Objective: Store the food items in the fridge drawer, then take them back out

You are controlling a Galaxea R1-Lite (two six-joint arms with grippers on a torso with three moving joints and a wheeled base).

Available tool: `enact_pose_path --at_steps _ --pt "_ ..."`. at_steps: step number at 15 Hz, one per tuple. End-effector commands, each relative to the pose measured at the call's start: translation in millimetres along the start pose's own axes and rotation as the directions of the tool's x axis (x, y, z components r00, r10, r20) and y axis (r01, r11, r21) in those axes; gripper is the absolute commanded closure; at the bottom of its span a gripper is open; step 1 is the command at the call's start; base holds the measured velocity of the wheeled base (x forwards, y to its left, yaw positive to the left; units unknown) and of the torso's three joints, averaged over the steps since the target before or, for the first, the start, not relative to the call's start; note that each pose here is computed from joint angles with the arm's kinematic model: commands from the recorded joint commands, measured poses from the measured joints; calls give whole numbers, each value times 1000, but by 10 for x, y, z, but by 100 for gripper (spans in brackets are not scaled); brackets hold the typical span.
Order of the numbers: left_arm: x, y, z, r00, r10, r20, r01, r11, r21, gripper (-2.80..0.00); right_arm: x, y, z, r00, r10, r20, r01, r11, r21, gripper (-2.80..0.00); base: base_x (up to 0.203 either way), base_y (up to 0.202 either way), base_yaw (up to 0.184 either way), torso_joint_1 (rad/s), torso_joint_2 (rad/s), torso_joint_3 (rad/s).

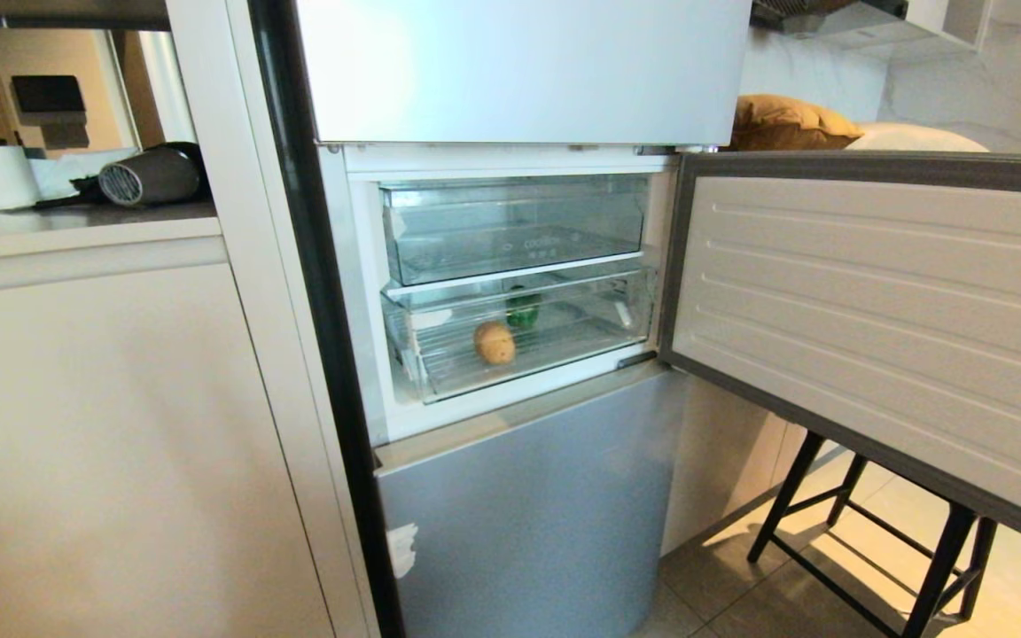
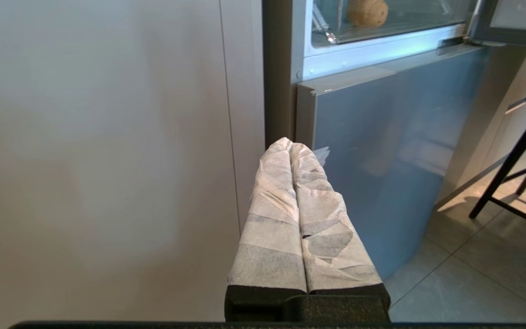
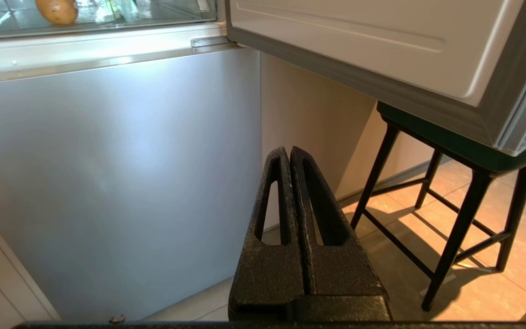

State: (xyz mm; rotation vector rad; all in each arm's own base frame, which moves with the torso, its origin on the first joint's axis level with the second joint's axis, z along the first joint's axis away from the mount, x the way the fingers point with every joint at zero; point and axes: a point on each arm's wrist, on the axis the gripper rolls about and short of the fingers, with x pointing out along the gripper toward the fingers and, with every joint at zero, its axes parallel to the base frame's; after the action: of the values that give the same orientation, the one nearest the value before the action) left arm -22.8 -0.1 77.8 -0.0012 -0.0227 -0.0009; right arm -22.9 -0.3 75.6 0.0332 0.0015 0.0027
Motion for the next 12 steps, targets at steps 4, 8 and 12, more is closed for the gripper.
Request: enact_pose_path --at_steps 4,8,12 --pt "8 0 -29 1000 1 -10 -1 1000 0 0 0 0 4 1000 0 0 0 1000 -7 0 0 0 0 0 0 0" --pt "8 0 -29 1000 1 -10 -1 1000 0 0 -1 0 3 1000 -2 -4 2 1000 -7 0 0 0 0 0 0 0" --pt "8 0 -29 1000 1 -10 -1 1000 0 0 -37 -4 123 998 -42 39 41 999 20 0 0 0 0 0 0 0"
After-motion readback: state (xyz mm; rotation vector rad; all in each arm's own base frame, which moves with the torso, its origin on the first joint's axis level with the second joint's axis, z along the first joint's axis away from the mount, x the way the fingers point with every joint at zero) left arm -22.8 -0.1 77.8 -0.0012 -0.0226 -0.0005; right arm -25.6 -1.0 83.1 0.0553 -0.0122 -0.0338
